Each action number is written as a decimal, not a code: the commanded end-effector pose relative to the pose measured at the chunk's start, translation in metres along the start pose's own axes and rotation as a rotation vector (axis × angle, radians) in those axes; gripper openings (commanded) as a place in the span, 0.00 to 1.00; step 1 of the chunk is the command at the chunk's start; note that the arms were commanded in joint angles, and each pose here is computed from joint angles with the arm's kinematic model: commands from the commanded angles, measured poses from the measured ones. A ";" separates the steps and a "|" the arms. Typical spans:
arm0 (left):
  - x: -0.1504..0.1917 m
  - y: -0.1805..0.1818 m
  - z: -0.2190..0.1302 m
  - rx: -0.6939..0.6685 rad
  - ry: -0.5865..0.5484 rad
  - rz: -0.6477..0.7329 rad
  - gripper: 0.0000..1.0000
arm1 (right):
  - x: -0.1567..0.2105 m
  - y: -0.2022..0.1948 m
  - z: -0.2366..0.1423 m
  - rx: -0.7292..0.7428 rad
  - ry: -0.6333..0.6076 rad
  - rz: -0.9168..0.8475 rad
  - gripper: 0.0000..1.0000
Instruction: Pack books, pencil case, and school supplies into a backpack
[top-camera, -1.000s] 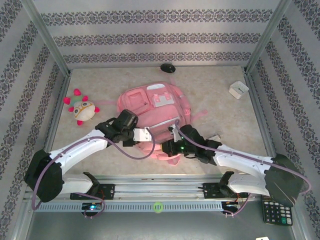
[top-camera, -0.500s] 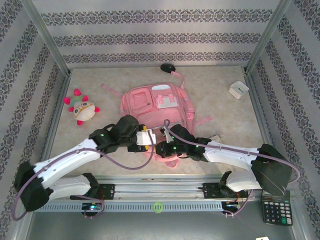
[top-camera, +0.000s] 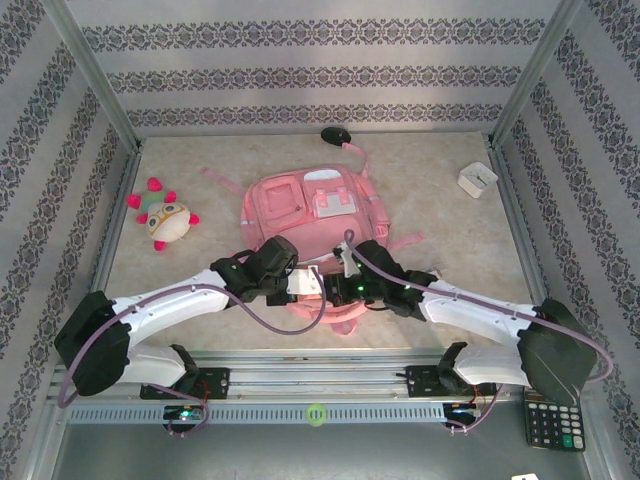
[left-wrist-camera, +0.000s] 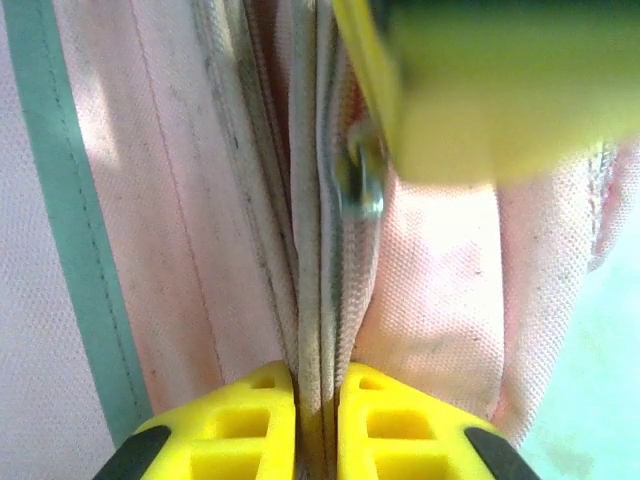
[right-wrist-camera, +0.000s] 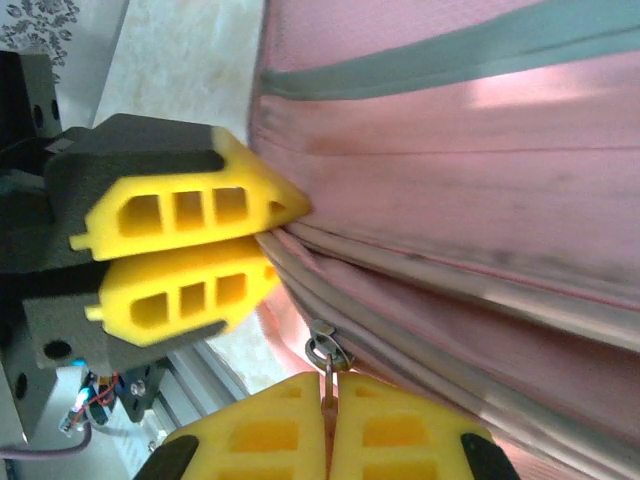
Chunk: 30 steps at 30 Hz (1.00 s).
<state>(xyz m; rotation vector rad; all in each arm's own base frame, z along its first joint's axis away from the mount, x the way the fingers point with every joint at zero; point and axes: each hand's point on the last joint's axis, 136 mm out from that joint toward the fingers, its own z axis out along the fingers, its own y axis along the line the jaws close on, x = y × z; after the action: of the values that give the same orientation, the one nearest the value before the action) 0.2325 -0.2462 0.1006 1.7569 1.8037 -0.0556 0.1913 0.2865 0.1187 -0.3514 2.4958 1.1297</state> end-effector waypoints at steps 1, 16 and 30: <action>0.037 -0.003 -0.006 -0.017 0.117 0.011 0.11 | 0.009 -0.027 -0.022 0.029 0.038 0.010 0.00; -0.031 0.033 -0.049 -0.121 -0.132 -0.231 0.66 | 0.003 -0.029 -0.038 -0.009 0.021 0.000 0.00; -0.074 0.020 0.025 -0.130 -0.095 -0.061 0.48 | 0.000 -0.033 -0.041 -0.010 0.004 0.006 0.00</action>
<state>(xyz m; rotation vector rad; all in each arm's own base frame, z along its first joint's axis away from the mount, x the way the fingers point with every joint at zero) 0.2451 -0.3143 0.1077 1.6199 1.8046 -0.0852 0.1936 0.2329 0.1159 -0.3465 2.5263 1.1157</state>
